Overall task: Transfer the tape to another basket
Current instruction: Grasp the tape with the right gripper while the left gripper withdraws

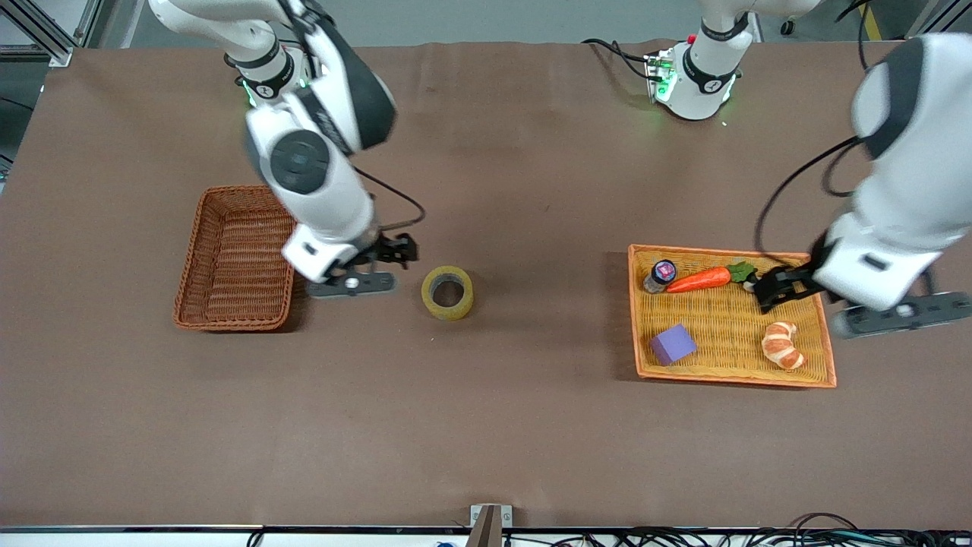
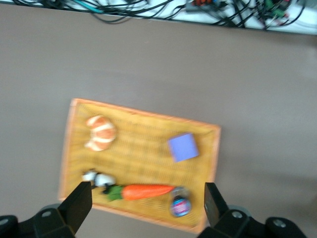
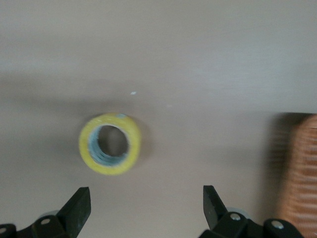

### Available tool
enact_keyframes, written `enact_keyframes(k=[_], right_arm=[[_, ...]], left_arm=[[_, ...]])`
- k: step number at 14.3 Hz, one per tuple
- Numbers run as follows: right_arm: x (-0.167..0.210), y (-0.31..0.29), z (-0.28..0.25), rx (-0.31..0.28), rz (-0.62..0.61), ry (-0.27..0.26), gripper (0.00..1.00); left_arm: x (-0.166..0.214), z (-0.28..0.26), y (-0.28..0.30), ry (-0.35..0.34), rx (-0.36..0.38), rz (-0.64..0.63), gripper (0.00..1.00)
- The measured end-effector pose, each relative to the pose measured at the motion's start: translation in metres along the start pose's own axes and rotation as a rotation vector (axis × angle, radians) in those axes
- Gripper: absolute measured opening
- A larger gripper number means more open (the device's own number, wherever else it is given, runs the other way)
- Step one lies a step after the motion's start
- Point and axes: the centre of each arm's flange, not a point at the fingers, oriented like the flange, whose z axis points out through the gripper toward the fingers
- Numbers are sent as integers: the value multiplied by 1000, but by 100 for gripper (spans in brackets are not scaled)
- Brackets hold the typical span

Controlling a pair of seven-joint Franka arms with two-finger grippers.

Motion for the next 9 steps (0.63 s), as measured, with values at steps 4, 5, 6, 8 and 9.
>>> enact_keyframes(k=[4,5,6,8,9], right_arm=[[4,-32,100,0,3,22,100],[5,-32,119,8,4,41,100],[3,-31,139,15,3,58,100],[-6,-28,168,27,0,84,100],[-11,-26,177,29,-2,90,100]], left_arm=[[-20,-27,-58,-74,-64,32,100],[-25,-29,-60,-81,-65,40,100],[-31,-31,-61,-85,-65,53,100],[-46,-30,-59,-96,-64,65,100],[-54,-30,-60,-97,-63,67,100]])
